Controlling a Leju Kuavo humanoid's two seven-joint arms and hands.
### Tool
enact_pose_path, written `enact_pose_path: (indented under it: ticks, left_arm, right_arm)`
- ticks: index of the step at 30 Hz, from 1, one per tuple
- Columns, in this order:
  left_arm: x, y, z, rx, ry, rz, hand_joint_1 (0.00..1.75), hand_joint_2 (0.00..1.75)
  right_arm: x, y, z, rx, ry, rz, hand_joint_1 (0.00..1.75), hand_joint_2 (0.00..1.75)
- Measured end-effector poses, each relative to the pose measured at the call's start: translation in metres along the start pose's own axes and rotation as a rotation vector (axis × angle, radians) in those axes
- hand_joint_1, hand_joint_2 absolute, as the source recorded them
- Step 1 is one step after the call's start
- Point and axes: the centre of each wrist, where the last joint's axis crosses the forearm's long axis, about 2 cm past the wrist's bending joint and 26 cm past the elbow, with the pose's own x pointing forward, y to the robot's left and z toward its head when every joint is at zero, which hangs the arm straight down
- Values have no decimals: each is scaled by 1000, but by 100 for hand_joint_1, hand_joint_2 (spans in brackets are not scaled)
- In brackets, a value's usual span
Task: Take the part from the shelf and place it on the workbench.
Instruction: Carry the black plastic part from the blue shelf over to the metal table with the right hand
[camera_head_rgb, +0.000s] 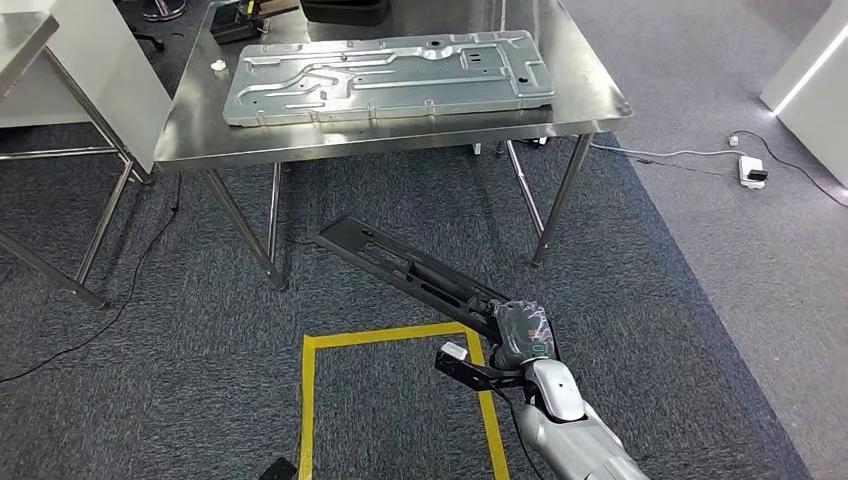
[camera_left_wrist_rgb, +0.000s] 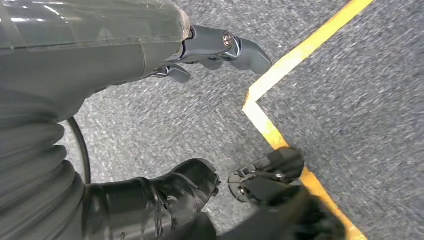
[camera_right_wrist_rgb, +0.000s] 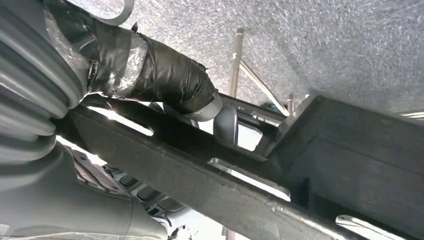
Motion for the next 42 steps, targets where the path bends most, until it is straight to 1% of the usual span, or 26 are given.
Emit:
enact_pose_path:
  ticks: [10,13,15,17,19,23,27,31,33,37,42]
  left_arm:
    - [3,1,-1,-3,4,0,0,175]
    - [2,1,-1,-11,7,-9,0,175]
    - [3,0,-2,-18,7,-15,0,175]
    - [4,0,-2,-24,9,-20,0,175]
    - [4,1,-2,-29,11,-24,0,175]
    - [6,2,-3,-35,9,-25,0,175]
    - [6,1,-3,-36,9,-24,0,175]
    - [6,2,-3,-36,9,-23,0,175]
    - [5,2,-3,-37,9,-23,0,175]
    - [6,1,-3,-41,6,-21,0,175]
    - [6,0,-3,-44,7,-20,0,175]
  right_arm:
    - [0,-2,-2,-3,13,8,175,175]
    - [-5,-4,-2,-7,18,45,175,175]
    - [-12,-13,-7,-23,13,90,175,175]
    - [-21,-26,-15,-42,4,132,175,175]
    - [-31,-46,-28,-54,-5,167,175,175]
    - [-48,-99,-61,-91,-38,228,175,175]
    - [-50,-149,-84,-165,-71,269,175,175]
    - [-45,-190,-98,-240,-98,292,175,175]
    - [-42,-203,-101,-263,-111,299,175,175]
    - [-41,-221,-103,-287,-134,312,175,175]
    - [-41,-231,-101,-307,-150,326,175,175]
